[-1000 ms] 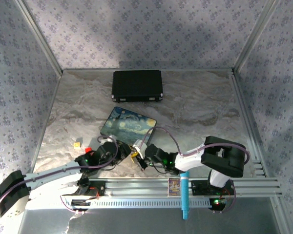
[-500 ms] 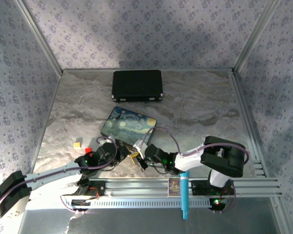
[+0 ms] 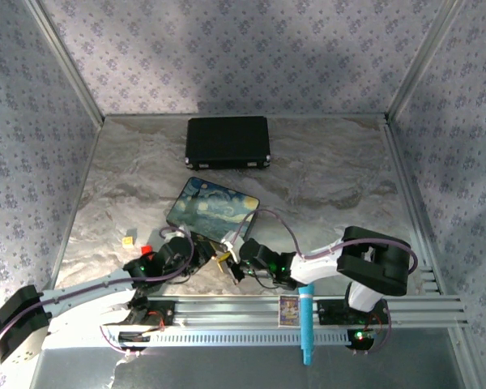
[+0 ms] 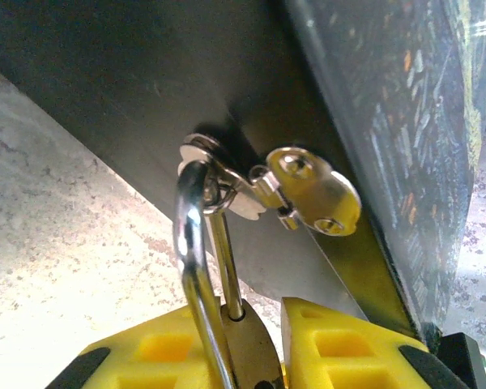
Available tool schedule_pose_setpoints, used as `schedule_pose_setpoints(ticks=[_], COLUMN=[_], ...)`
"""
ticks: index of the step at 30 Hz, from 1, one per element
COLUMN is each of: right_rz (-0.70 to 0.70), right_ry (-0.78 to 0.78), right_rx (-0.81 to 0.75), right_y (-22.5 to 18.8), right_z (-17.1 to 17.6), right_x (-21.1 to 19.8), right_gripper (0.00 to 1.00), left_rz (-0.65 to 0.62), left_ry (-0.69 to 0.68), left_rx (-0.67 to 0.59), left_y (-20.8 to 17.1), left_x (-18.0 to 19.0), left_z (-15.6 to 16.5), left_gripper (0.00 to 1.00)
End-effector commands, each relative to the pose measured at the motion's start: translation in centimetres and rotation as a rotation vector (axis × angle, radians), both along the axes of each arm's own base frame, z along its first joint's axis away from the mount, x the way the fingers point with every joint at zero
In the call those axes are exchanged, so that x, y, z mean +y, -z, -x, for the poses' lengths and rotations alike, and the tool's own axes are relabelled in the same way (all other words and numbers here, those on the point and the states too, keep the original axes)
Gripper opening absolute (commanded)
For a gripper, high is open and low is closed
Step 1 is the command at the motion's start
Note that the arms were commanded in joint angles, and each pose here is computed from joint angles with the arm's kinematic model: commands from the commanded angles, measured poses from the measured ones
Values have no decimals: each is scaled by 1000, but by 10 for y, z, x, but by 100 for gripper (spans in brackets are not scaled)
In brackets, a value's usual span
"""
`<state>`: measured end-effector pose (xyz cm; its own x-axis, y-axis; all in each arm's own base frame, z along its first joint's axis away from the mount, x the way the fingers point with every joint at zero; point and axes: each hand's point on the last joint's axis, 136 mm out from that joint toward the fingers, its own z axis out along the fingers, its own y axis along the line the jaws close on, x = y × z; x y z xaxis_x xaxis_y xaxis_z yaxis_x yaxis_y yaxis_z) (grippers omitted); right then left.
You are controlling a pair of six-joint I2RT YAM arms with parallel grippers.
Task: Unlock the padlock with the key
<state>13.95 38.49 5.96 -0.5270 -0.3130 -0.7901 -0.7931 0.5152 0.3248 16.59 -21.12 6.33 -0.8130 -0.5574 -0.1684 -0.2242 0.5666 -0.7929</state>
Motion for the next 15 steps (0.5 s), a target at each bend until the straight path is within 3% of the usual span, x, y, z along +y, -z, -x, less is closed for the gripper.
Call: schedule_pose_setpoints(ticks=[1,5,8,12,15], right_rz=[-60,-45,-44,-28,-26], right_ry=[10,26,35,40,51], right_rx=[-14,-20,-26,-34,-25], right_y=[-22,-21,-23,-21,-18], right_z=[-3,-6,-7,-7,-7], right_x=[13,14,16,19,17], right_gripper=[2,2,2,2,7], left_rz=[17,-29,-38,-51,-81], left_ry=[-8,0,-13,-10,-9], left_rx=[-25,-3,20,26,22], left_y=[-8,-2,7,11,11], left_x=[-1,2,6,8,11], left_z=[-4,1,4,6,6], left_gripper=[18,30,30,21,9])
